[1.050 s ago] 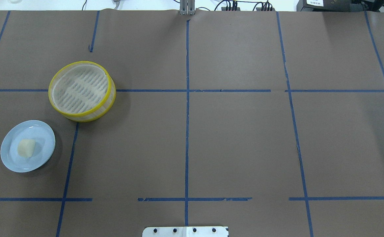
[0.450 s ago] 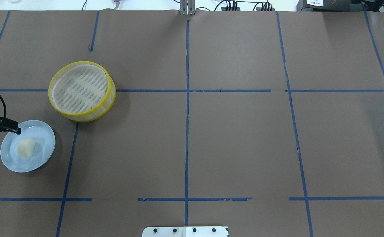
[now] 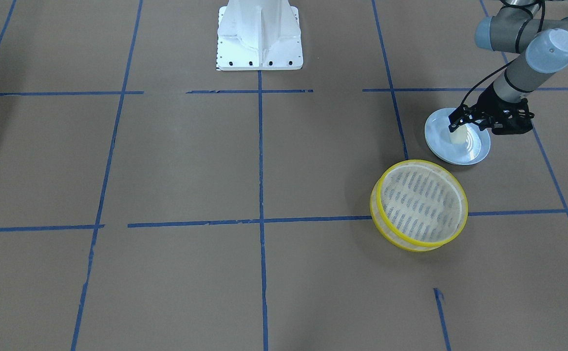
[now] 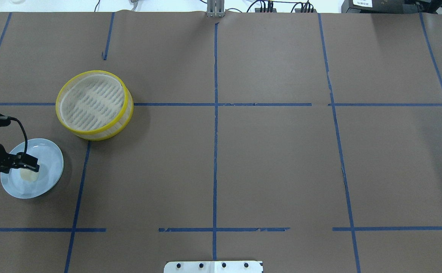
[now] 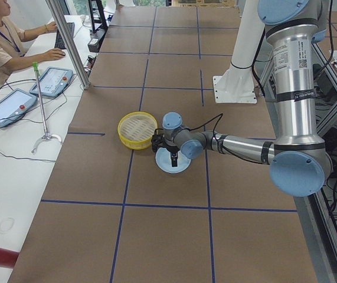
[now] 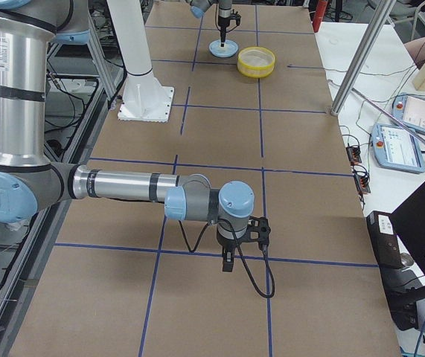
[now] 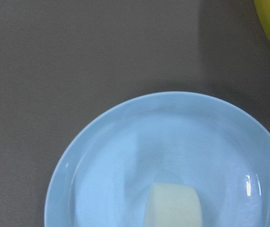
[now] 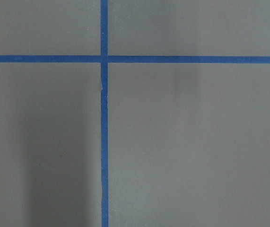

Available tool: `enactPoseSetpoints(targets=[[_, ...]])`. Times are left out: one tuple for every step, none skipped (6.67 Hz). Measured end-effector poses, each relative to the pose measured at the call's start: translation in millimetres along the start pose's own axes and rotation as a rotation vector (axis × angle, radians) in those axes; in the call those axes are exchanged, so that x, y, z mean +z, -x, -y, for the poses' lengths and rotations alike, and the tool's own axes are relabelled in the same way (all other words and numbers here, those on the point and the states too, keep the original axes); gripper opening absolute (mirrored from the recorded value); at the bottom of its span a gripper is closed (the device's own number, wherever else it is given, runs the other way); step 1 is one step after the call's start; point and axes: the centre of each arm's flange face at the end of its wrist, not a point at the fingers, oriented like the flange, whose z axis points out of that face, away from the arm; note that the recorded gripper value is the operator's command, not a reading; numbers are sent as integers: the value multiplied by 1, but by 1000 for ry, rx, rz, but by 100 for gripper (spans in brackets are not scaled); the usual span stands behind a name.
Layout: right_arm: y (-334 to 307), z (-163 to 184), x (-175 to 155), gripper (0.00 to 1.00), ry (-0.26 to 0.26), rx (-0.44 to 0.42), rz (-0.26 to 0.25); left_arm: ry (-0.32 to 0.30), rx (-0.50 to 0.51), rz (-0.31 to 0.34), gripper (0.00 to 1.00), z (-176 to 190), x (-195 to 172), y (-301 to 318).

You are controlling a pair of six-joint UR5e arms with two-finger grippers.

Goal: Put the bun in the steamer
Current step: 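Move the left gripper down over the pale bun on the blue plate, then close the left gripper on the bun and lift it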

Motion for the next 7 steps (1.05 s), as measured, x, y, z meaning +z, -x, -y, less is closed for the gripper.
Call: enactPoseSetpoints(targets=[[0, 0, 0, 100, 0, 0, 0, -1, 17, 4, 92, -3, 3, -6], [0, 0, 0, 100, 0, 0, 0, -18, 34, 25, 90, -6, 9, -10], [0, 0, 0, 100, 0, 0, 0, -36, 46, 45, 86, -6, 13, -11], [0, 0, 0, 100, 0, 0, 0, -40, 51, 55, 69, -7, 16, -11], [0, 0, 0, 100, 0, 0, 0, -38, 53, 61, 41, -7, 20, -11], [0, 0, 0, 100, 0, 0, 0, -38, 54, 62, 19, -8, 21, -11], [0, 0, 0, 100, 0, 0, 0, -39, 53, 61, 10, -7, 20, -12]])
